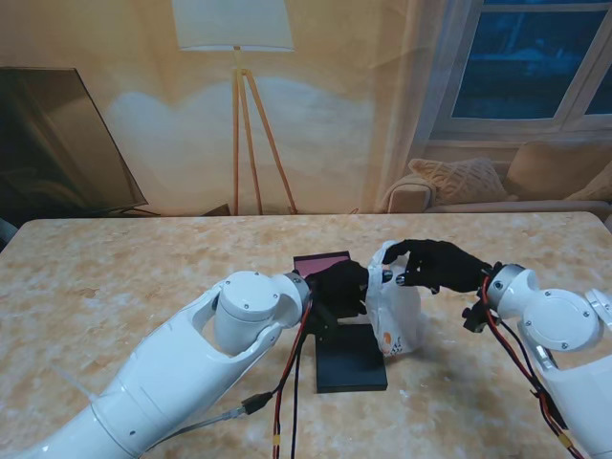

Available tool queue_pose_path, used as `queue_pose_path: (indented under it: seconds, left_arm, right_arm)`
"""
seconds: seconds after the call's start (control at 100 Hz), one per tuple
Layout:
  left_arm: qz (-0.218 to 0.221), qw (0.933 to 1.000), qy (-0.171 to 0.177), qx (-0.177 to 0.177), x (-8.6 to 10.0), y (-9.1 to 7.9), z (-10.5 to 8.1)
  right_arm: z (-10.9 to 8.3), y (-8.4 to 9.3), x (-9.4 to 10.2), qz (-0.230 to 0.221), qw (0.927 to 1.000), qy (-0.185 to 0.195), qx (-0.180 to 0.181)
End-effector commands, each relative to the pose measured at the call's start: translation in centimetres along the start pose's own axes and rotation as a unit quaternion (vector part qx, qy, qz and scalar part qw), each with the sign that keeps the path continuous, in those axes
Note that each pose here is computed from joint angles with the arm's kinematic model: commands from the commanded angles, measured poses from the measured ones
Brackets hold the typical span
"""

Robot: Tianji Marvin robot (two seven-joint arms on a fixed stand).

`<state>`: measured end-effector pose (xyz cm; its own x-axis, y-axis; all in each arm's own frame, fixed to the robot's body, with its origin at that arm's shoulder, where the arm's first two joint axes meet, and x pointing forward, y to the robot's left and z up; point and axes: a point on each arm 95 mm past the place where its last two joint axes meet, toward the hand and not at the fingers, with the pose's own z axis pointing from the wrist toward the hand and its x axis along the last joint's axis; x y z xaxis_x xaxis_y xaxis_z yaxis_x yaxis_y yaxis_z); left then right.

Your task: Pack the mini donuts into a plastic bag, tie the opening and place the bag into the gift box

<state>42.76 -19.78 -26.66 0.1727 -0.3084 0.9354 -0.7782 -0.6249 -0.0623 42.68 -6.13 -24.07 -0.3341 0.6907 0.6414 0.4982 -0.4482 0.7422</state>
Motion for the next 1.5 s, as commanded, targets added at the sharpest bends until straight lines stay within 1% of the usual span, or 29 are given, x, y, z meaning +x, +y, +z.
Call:
queue_pose_path:
  seconds: [0.0,0.2,0.37,0.64,0.81,1.04,1.15,1.24,1.49]
  left_arm:
    - [-0.001,0.9999,0.004,-0.011,0.3,0.3,0.0]
    - [0.0,0.9999,0.007,-0.015,0.5,0.5,-0.1]
    - [0.001,0.9998,0.008,-0.018,0.5,0.5,-0.1]
    - [-0.007,0.9998,0.012,-0.017,0.5,0.7,-0.2]
    - [-0.007,0.9998,0.013,-0.015,0.5,0.7,-0.2]
    - [-0.007,0.9999,0.009,-0.009,0.4,0.6,-0.1]
    - [-0.006,0.9999,0.008,-0.007,0.4,0.6,-0.1]
    - [-0.005,0.9999,0.007,-0.007,0.4,0.5,-0.1]
    - [0.017,0.9998,0.004,-0.014,0.1,0.4,0.1]
  right_arm:
    - [0.2,-0.9,0.2,-0.012,0.9998,0.003,0.015]
    - [0.8,-1.1,0.3,-0.015,0.9991,0.004,0.039]
    - [1.2,-1.3,0.2,-0.006,0.9989,0.006,0.046]
    - [1.7,-1.4,0.3,-0.015,0.9983,0.001,0.056]
    - [2.1,-1.6,0.3,-0.013,0.9979,0.0,0.064]
    - [2.1,-1.8,0.4,0.006,0.9978,0.001,0.066]
    - [1.9,-1.7,0.5,0.025,0.9969,0.003,0.075]
    - [1.8,-1.6,0.5,0.033,0.9962,0.003,0.08]
    - [1.4,-1.4,0.4,0.061,0.995,0.0,0.079]
